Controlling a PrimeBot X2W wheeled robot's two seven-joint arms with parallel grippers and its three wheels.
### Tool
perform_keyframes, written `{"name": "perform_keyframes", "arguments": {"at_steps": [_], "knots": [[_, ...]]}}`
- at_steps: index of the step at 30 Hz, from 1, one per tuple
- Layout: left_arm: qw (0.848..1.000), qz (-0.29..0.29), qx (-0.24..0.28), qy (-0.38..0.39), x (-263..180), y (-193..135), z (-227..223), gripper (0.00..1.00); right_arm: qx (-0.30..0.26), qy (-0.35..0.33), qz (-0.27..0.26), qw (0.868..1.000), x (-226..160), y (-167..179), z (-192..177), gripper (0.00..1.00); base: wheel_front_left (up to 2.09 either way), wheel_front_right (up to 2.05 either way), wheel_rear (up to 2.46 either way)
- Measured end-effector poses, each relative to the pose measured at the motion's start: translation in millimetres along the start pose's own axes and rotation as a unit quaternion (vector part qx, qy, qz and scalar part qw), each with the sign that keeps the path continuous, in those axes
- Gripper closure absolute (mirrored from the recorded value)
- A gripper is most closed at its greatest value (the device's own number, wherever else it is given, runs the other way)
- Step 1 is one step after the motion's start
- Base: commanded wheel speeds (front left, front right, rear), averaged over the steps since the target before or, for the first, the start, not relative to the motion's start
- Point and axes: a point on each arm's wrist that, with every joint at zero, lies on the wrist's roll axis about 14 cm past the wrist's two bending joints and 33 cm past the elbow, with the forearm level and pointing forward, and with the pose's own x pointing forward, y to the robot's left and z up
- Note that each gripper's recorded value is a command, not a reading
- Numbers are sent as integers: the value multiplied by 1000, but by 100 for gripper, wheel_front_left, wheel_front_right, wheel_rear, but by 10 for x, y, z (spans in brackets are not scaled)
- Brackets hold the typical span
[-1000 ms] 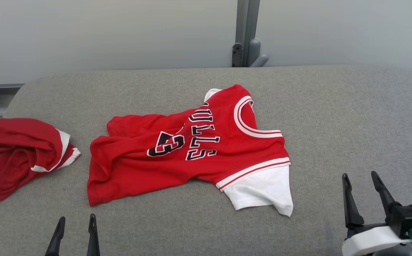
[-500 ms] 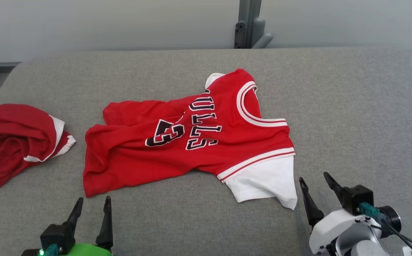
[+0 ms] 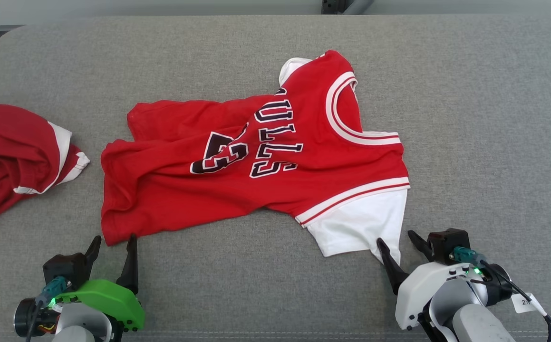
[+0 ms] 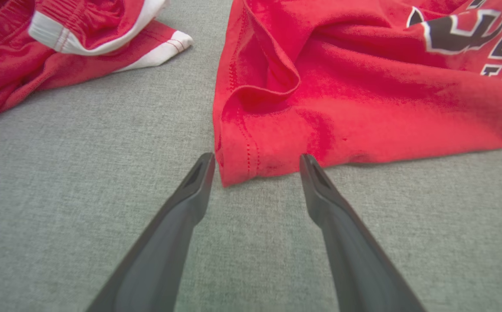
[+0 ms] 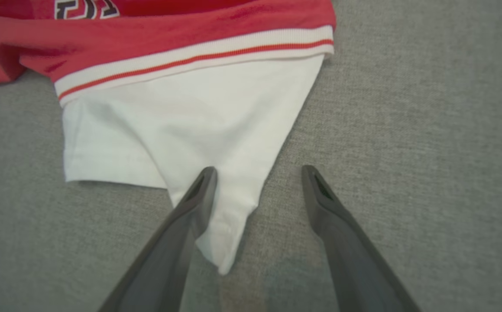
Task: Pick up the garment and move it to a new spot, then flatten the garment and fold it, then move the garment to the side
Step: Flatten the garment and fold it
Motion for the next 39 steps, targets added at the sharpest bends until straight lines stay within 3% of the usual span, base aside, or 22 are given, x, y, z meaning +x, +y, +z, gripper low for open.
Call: {"name": "perform_keyframes", "arguments": {"at_steps": [12,13,14,15,20,26,29,33,36,39], "knots": [[1000,-11,-6,15,124,-45,-75,0,5,-1,25,1000,73,96,13,0,0,0,0],[1000,-12,-4,17,132,-49,-83,4,8,0,27,1000,74,96,12,0,0,0,0],[1000,-12,-6,17,139,-44,-85,58,14,-2,28,1000,75,98,24,81,0,0,0],[1000,-13,-7,17,146,-47,-80,100,23,-5,28,999,73,99,35,100,0,0,0],[999,-34,-16,12,174,-128,-6,100,66,-36,28,997,38,49,213,100,0,0,0],[991,-120,-25,-62,235,-495,680,100,120,-166,18,979,-230,-280,1023,100,0,0,0],[977,-181,-23,-115,159,-753,1252,100,116,-232,7,966,-488,-560,1500,100,0,0,0],[950,-255,5,-181,-3,-1113,2056,100,94,-331,5,939,-798,-826,2312,100,0,0,0],[926,-306,11,-219,-81,-1413,2624,100,59,-395,6,917,-965,-945,2939,100,0,0,0],[916,-326,41,-230,38,-1580,3020,100,11,-422,-10,906,-962,-1084,3440,100,0,0,0]]}}
